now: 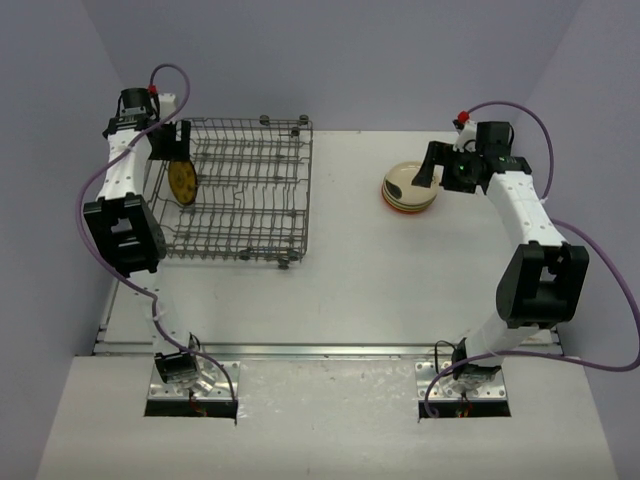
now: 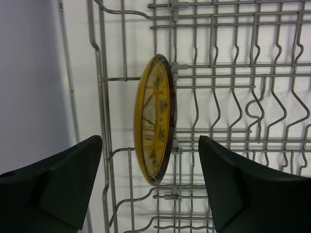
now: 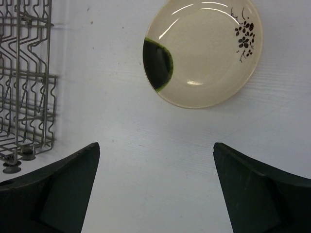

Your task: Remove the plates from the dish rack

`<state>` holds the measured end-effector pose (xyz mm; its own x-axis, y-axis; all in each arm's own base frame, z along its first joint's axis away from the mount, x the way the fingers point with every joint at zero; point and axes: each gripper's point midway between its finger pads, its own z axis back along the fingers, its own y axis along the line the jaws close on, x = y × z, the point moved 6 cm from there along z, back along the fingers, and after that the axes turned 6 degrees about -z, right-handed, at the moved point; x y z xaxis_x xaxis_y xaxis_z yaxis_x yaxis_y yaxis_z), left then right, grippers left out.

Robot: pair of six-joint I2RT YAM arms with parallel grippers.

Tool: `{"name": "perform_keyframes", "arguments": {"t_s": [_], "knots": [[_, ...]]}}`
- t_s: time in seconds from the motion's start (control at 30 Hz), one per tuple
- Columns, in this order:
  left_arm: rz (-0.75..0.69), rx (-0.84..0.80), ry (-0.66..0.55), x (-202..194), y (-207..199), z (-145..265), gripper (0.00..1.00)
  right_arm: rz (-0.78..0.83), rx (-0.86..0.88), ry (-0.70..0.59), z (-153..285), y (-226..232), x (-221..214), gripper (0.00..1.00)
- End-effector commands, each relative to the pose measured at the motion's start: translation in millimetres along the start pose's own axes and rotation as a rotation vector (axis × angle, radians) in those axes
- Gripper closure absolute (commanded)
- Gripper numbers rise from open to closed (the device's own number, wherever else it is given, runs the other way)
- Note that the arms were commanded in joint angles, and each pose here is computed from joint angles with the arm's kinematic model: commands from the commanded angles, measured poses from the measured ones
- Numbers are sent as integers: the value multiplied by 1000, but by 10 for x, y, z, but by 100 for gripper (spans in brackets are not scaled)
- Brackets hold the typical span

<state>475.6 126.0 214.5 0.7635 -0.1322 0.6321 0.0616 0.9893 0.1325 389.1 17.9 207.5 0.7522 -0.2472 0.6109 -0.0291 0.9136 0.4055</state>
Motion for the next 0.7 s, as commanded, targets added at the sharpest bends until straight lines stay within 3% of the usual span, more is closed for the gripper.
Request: {"name": "perform_keyframes", "arguments": {"t_s": [0.0,0.2,0.67], "knots": [[6,-111,-13,-61,-66,-129,25,41,34,-62,121,105,111,1],[13,-117,40,-215,-83,-305,32,31,49,-51,108,124,94,1],[24,-115,98,-445,-131,-454,59,26,64,-45,100,152,92,1]]}}
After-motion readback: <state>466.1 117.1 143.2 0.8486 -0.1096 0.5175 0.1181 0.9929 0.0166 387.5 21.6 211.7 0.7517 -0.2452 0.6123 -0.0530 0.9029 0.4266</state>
